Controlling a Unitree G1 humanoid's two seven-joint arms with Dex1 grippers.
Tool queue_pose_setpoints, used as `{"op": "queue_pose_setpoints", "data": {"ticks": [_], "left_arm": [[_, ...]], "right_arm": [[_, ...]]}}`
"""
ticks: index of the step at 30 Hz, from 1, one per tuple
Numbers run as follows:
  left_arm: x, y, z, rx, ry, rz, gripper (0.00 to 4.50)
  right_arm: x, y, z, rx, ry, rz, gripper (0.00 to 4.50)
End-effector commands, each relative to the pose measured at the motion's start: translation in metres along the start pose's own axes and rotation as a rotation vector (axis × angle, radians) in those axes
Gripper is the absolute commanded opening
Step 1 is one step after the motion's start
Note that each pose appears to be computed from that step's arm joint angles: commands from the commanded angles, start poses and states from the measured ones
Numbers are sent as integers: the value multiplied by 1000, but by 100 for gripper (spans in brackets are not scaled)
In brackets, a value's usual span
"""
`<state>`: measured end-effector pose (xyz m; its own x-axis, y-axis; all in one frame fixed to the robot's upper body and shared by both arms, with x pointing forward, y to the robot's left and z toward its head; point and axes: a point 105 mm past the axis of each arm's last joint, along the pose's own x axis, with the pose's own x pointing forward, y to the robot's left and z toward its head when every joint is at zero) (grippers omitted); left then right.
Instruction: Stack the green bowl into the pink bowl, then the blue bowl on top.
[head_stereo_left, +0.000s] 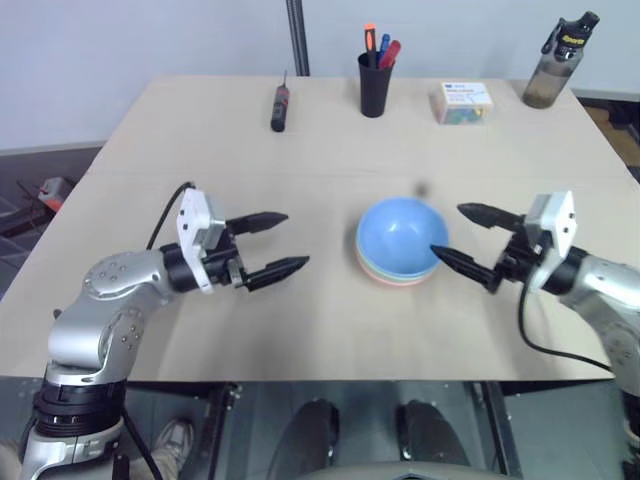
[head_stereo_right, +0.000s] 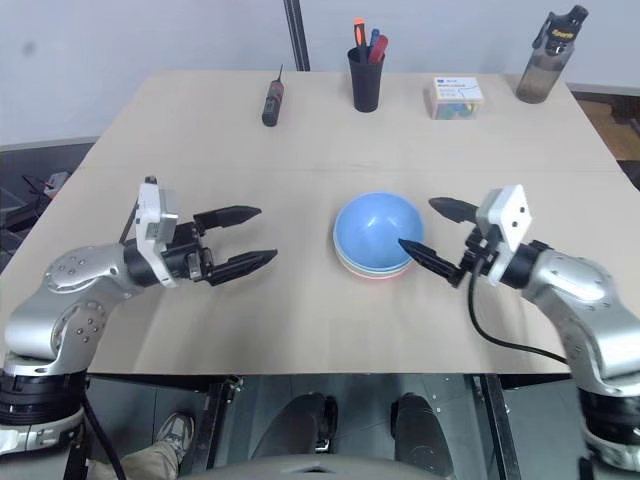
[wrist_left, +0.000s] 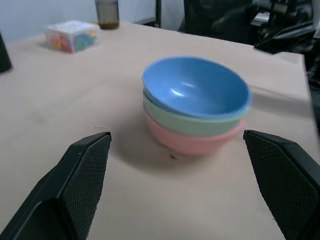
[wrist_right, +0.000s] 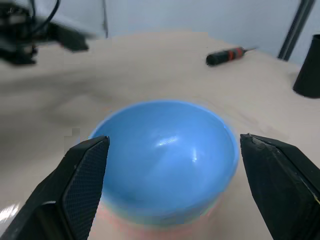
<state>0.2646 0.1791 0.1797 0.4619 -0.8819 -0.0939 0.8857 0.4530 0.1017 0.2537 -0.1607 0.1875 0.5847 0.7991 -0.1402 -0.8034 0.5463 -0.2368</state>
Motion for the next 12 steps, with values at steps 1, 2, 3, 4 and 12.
{"op": "queue_pose_setpoints", "data": {"ticks": [1,2,3,4,12], "left_arm": [[-15,-4,9,24,-12,-15,450],[-19,-4,8,22,0,-10,450],[-24,-5,5,25,21,-8,450],[-29,-5,3,38,42,1,450],[-46,1,-1,74,114,45,450]], "right_arm": [[-25,5,11,-33,35,-1,438],[-34,4,9,-30,66,-16,438],[-44,3,5,-33,100,-35,438],[-54,0,2,-38,130,-61,438],[-95,-13,-4,-73,230,-175,438]]}}
